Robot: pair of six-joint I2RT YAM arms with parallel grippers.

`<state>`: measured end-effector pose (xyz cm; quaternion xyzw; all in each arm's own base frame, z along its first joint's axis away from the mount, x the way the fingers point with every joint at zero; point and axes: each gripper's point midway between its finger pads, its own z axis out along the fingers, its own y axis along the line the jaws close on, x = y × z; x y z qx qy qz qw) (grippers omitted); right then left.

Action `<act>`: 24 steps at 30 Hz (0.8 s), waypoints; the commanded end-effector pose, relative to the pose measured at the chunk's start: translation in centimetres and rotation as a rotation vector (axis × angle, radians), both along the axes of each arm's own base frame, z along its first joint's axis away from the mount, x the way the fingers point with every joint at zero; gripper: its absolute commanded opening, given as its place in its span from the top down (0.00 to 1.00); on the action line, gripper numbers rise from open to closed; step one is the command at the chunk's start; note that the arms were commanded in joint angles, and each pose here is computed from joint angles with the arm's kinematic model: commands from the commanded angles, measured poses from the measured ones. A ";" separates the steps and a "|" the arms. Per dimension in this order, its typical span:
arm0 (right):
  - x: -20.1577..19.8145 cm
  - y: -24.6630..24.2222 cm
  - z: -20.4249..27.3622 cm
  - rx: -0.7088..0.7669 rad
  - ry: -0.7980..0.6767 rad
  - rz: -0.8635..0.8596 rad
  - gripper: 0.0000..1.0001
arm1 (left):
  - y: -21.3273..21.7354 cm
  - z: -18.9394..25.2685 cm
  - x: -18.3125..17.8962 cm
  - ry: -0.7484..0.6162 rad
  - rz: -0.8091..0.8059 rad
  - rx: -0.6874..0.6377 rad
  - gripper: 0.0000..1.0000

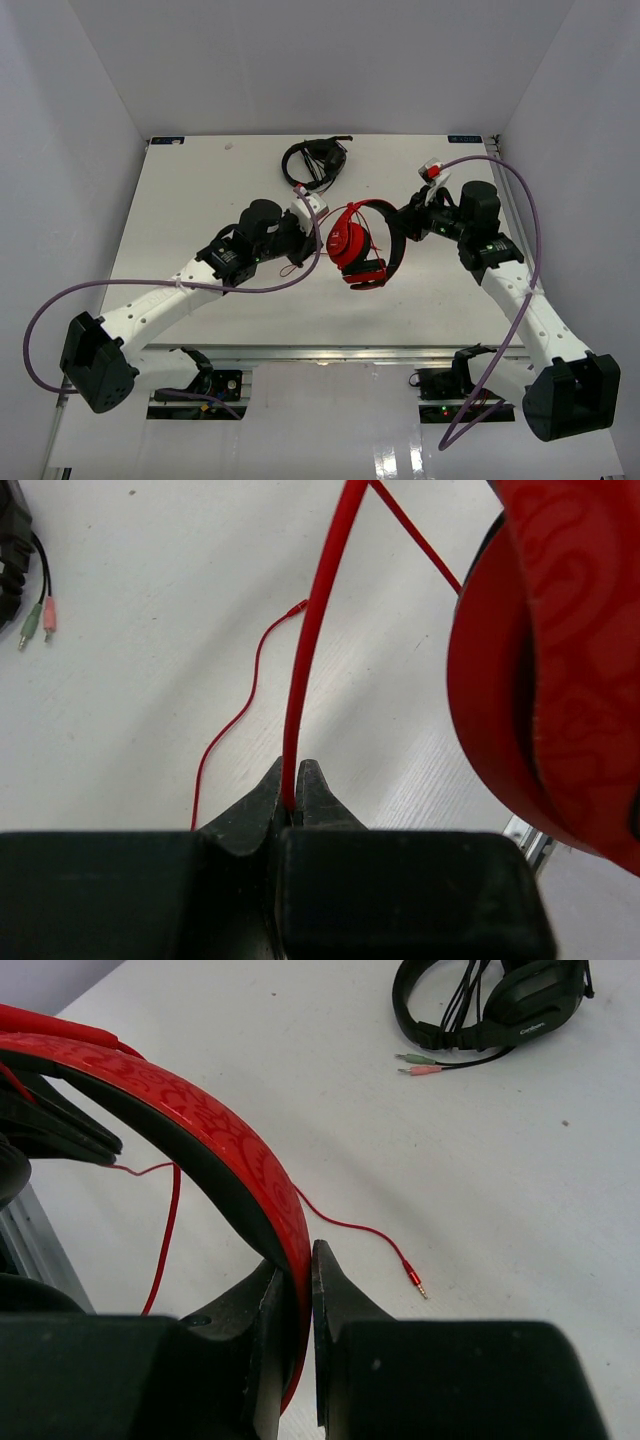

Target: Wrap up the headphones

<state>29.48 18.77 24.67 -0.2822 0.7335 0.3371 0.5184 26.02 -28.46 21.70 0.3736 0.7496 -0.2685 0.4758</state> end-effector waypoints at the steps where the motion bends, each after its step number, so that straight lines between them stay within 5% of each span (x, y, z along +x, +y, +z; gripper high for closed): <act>1: -0.4 1.1 4.7 0.139 -0.002 0.062 0.92 | -1.8 1.3 0.0 -0.001 -0.046 -0.108 1.00; 13: 0.8 0.6 6.2 0.239 0.060 0.024 0.92 | -4.3 1.9 -0.6 0.057 -0.106 -0.273 0.91; 24: 2.3 0.0 8.2 0.289 0.036 -0.063 0.92 | -5.8 1.7 -1.6 0.124 -0.147 -0.429 0.67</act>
